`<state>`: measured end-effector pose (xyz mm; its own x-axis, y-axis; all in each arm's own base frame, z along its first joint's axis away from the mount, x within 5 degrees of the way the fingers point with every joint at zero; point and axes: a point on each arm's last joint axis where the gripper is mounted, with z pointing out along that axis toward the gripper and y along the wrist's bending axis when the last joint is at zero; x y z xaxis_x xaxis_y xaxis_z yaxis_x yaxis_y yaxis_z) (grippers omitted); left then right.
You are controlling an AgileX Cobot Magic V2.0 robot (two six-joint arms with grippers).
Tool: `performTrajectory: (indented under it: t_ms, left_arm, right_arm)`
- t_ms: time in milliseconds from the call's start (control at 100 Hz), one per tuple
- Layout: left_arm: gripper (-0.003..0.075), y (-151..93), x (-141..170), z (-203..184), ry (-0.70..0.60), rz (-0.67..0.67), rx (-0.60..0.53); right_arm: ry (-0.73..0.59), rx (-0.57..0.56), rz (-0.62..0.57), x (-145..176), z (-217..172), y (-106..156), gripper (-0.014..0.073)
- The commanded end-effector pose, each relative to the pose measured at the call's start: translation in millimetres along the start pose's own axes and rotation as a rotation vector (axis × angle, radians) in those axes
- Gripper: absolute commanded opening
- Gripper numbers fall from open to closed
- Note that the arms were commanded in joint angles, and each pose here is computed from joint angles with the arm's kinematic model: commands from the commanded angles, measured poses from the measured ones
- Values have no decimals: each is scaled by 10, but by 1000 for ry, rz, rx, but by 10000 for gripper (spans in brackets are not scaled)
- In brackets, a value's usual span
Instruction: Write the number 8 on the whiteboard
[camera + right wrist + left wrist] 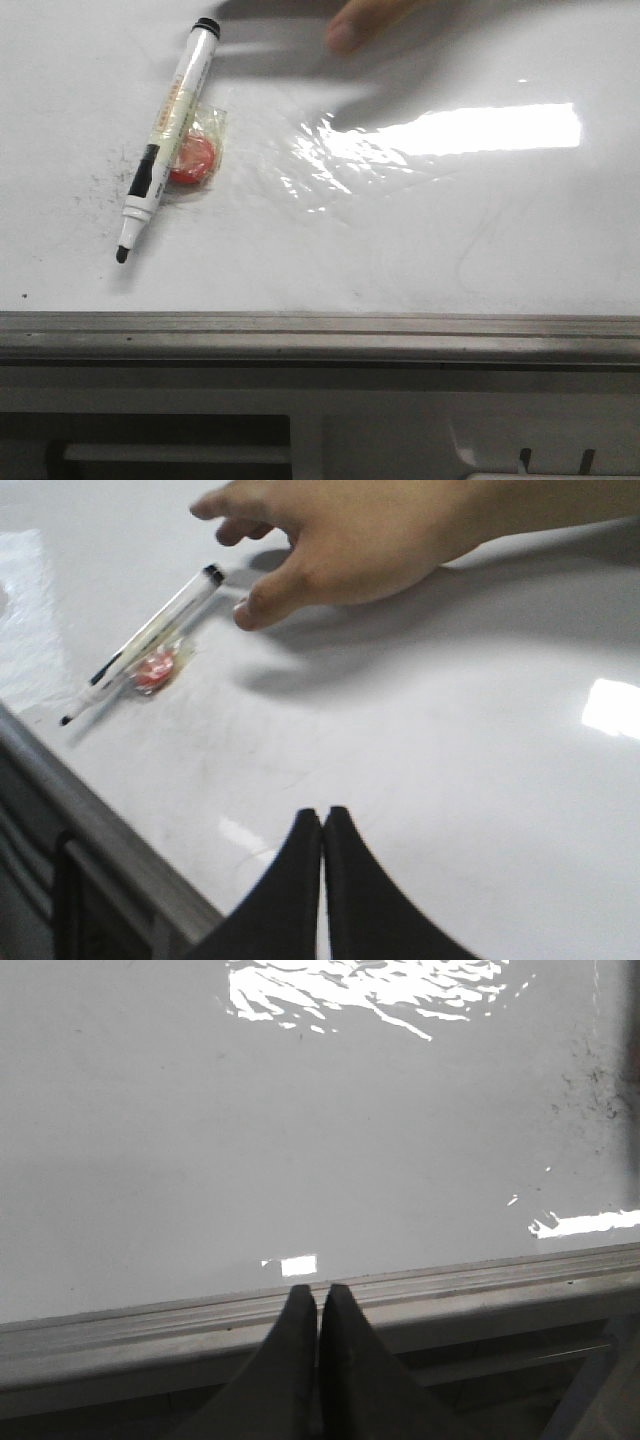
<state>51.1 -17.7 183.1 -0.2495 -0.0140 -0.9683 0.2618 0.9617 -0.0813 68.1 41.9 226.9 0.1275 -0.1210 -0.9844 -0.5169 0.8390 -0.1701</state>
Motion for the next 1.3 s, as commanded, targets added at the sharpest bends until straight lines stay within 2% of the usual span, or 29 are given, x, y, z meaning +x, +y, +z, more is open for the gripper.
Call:
performTrajectory:
  t_ms: [0, 100, 130, 320, 440, 760, 1290]
  left_arm:
    - [-20, 10, 38, 9, -51, -29, -4]
    - [-20, 10, 38, 9, -51, -29, -4]
    - [-20, 10, 38, 9, -51, -29, -4]
    - [-20, 10, 38, 9, -51, -29, -4]
    - [-20, 10, 38, 9, -51, -29, -4]
    - [-20, 9, 38, 9, -51, -32, -3]
    - [-20, 9, 38, 9, -51, -32, -3]
  right_arm:
    - [-117, 60, 15, -54, -28, -39, -63]
    - [-88, 105, 45, 94, -60, -45, -63]
    - [-44, 124, 38, 134, -65, -55, -63]
    - [65, 308, 23, 233, -169, -162, -63]
    - [124, 364, 30, 298, -241, -172, -63]
    - [304, 360, 65, 480, -334, -128, -63]
    - [302, 360, 64, 478, -334, -128, -63]
